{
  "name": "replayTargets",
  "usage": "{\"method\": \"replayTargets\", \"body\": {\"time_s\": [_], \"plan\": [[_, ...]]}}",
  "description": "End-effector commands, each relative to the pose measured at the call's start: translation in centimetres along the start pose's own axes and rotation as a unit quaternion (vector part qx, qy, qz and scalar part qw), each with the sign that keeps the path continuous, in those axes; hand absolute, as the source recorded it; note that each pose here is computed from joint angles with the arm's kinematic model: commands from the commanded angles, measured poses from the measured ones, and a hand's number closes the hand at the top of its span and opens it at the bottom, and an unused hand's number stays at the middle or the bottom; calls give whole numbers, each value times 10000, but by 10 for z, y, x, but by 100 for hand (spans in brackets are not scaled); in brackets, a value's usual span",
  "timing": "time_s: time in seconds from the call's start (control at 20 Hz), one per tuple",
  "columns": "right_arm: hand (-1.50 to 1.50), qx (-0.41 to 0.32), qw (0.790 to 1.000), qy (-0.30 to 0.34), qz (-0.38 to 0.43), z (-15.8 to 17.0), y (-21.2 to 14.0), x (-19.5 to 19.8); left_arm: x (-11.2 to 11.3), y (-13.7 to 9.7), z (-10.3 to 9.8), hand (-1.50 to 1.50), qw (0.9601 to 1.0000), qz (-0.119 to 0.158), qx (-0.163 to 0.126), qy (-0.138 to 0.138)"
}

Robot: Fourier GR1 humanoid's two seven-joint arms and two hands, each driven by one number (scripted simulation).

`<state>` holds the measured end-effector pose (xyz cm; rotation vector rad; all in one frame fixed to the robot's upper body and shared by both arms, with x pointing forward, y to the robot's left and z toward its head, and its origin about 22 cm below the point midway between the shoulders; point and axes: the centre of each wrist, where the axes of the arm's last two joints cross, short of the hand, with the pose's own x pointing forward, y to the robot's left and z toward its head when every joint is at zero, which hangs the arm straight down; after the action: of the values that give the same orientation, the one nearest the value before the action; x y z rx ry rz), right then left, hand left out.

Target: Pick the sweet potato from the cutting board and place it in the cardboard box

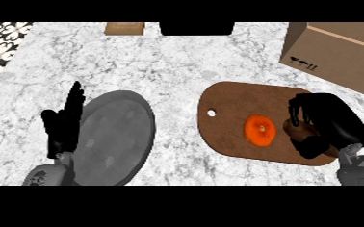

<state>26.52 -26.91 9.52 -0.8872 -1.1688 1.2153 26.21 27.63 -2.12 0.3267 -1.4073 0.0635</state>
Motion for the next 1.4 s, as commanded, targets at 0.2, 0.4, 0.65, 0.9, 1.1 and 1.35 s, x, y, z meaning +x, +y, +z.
{"method": "replayTargets", "body": {"time_s": [0.2, 0.4, 0.65, 0.9, 1.1, 1.35], "plan": [[150, -1128, 9918, -454, -381, 52, -66, 9, -6, 8, -4, 0, 9998, 50, 4, 168], [150, -1646, 9845, -395, -454, 79, -134, 3, -4, 15, -2, 0, 9999, 46, -23, 128], [150, -2002, 9777, -15, -629, 67, -160, -39, 0, 4, -9, 0, 9998, 5, -135, 151], [150, -2392, 9694, 195, -509, 53, -190, -61, -1, 21, -9, 0, 9999, 25, -50, 93], [150, -2483, 9659, 315, -667, 25, -206, -74, -13, -5, 7, 0, 9999, -13, -111, 95], [150, -2437, 9659, 379, -784, -18, -175, -100, 12, 4, -15, 0, 9998, -11, -166, 101]]}}
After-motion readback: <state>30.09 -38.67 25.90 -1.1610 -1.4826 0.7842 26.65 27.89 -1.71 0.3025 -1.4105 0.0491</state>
